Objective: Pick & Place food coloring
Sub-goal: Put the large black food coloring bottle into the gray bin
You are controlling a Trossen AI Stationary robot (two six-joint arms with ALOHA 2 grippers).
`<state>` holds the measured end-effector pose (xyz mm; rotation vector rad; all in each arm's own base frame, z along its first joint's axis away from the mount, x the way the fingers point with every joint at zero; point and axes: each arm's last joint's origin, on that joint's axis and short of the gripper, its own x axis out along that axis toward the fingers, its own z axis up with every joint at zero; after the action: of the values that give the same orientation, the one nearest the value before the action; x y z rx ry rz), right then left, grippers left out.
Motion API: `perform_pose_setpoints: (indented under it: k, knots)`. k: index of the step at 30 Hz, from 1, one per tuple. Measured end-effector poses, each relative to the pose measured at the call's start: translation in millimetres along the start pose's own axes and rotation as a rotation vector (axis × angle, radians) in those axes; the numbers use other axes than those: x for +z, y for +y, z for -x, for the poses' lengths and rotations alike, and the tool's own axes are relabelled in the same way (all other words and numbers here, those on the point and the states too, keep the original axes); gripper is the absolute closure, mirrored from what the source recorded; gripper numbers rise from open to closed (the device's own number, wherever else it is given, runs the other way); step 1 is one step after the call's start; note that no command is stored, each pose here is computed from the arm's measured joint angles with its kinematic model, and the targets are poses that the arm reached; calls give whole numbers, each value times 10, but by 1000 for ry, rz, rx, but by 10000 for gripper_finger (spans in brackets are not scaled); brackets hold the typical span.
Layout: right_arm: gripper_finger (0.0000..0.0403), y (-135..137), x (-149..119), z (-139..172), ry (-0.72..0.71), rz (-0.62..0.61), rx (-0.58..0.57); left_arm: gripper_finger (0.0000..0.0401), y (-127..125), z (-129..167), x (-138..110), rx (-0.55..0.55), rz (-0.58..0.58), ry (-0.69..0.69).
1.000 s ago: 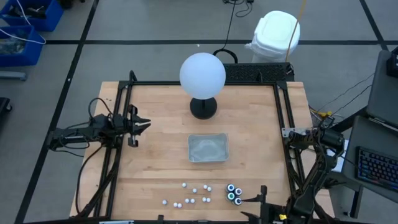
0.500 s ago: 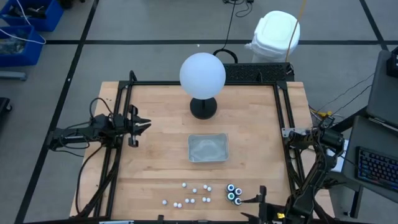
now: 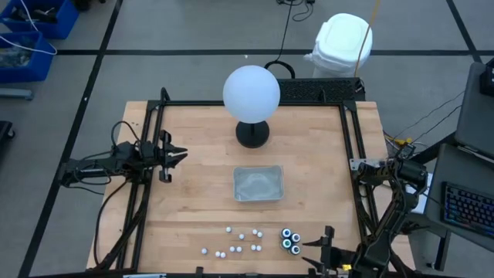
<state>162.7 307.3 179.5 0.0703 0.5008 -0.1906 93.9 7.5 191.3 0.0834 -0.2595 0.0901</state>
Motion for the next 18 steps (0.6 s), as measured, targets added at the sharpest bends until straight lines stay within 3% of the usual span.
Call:
perform_pose_setpoints:
  k: [18]
  knots:
    - [220, -70, 100, -269, 192, -55, 19, 325, 0, 0, 0, 0, 0, 0]
